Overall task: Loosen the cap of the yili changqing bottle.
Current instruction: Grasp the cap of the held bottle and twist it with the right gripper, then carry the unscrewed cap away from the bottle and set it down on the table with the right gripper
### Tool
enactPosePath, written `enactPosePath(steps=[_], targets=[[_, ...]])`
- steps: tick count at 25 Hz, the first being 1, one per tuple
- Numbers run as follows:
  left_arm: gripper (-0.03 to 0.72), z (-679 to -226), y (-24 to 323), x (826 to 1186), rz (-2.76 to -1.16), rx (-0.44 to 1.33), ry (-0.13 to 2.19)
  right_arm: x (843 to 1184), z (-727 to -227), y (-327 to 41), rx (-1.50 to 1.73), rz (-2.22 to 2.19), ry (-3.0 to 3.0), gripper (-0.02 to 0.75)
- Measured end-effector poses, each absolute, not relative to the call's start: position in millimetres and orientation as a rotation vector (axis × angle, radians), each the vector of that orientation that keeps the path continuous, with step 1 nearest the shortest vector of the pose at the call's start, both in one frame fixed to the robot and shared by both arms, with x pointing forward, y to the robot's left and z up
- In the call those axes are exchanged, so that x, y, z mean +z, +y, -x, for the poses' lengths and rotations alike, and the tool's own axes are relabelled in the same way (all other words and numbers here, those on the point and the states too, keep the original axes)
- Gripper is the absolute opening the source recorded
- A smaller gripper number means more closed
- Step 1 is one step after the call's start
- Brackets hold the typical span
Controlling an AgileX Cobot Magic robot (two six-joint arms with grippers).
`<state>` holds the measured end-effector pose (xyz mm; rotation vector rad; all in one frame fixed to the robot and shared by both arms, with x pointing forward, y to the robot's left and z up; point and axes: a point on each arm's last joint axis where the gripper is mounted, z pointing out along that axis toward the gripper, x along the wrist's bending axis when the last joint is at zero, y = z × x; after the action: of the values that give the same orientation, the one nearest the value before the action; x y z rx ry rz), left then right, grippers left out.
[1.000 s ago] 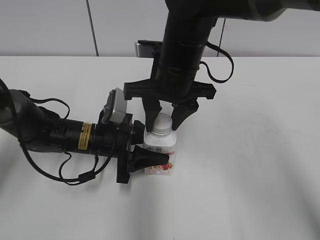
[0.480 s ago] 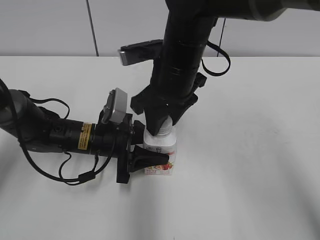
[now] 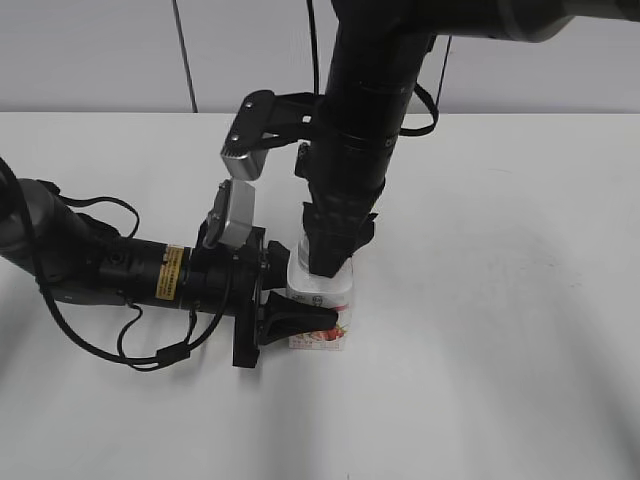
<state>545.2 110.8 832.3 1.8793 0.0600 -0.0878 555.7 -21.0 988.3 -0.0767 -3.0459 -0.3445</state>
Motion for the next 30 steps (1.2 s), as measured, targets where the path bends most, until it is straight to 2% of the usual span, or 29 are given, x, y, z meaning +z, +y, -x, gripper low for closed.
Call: enactPosePath(steps=[12, 20, 30], targets=[[0.367, -545.1, 110.8, 832.2, -1.88, -0.088, 0.058, 990.5, -555.4, -21.3, -0.355, -0.076, -3.061, 0.396], [0.367, -545.4, 110.8, 832.3, -1.879, -0.089, 0.065, 1016.7, -548.7, -25.3, -0.419, -0.071, -3.085, 0.396], [0.367, -545.4, 110.8, 832.3, -1.879, -0.089, 0.065, 1039.1, -547.0, -36.1, -0.404, 0.49, -3.079, 0.396]])
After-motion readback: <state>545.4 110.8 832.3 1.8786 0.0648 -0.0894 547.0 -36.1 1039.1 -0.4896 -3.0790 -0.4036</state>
